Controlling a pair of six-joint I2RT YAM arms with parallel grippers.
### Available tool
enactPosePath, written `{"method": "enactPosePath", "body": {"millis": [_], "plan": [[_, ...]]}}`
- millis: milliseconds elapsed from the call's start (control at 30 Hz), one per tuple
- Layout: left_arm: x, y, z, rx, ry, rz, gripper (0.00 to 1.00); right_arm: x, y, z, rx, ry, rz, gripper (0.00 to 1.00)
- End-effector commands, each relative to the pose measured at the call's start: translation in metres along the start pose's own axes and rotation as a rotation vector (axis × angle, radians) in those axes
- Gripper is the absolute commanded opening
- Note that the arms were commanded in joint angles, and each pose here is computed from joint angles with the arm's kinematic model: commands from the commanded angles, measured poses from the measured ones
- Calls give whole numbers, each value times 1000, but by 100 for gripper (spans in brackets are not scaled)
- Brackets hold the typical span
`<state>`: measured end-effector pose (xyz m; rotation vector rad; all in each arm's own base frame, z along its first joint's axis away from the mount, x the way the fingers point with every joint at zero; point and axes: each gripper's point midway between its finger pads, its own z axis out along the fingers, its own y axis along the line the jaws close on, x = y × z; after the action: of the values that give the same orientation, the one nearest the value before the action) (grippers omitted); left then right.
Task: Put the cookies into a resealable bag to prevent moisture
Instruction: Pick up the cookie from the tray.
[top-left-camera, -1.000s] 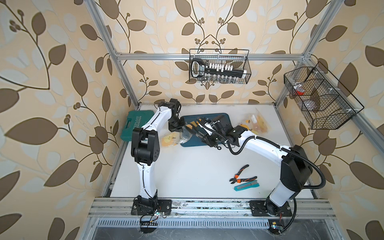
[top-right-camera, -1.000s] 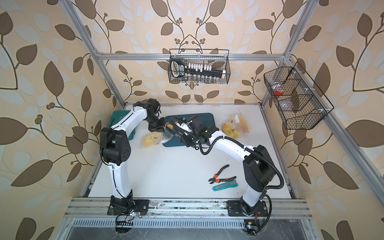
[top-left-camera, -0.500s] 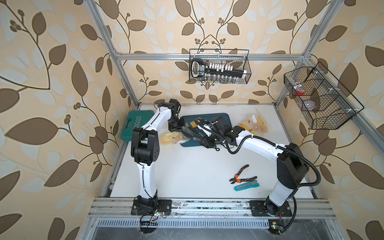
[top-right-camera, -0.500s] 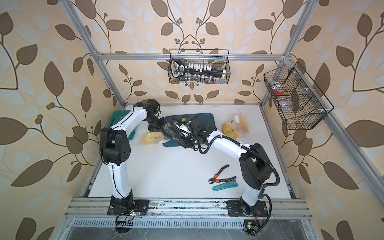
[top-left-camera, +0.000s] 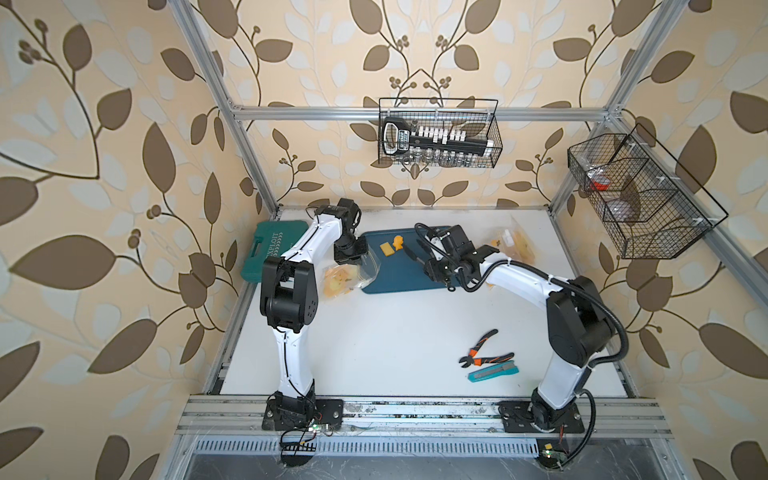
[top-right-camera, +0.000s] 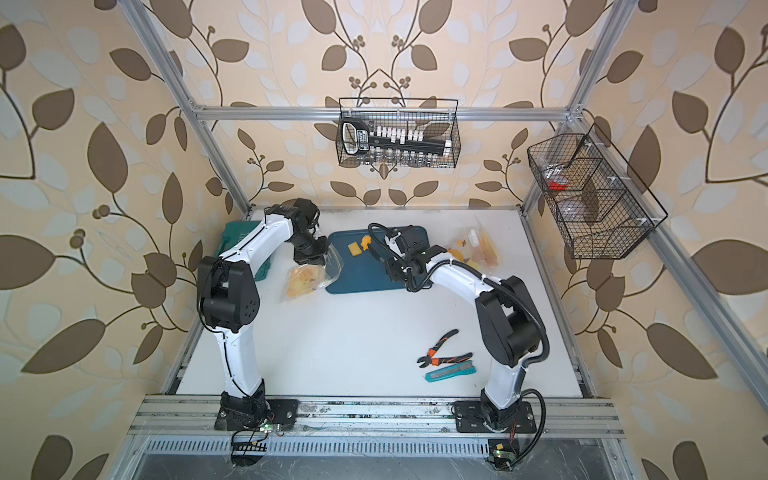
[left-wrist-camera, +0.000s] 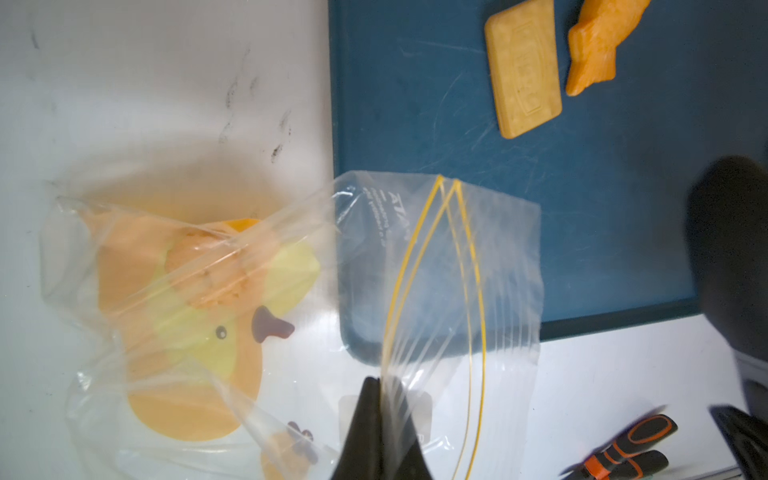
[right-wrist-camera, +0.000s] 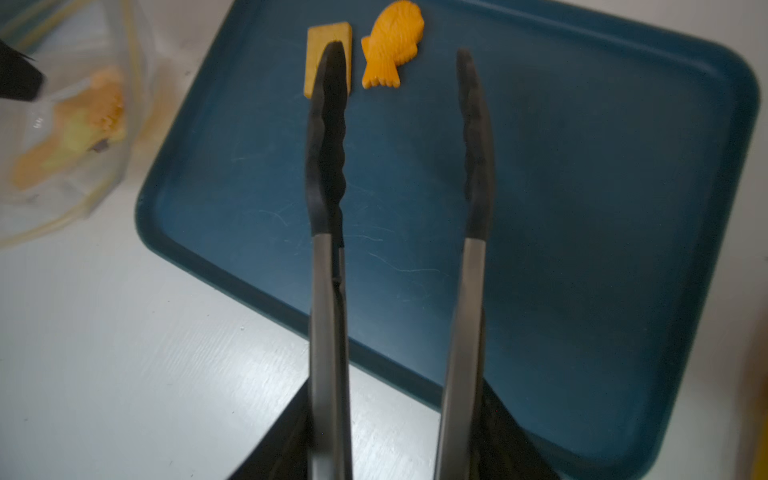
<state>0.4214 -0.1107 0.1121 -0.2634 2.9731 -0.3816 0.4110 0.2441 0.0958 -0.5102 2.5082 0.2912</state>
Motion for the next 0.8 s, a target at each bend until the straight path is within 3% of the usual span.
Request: {"method": "enactPosePath", "body": {"millis": [0, 667, 767], "plan": [[-3, 3, -23, -3, -56, -1, 0, -13, 2, 7, 16, 4, -18, 53], [-2, 1, -25, 12, -54, 2, 0, -44, 9, 69, -1, 56, -20, 55], [-2, 1, -26, 12, -56, 2, 0, -42, 4, 70, 26, 68, -22, 50]]}}
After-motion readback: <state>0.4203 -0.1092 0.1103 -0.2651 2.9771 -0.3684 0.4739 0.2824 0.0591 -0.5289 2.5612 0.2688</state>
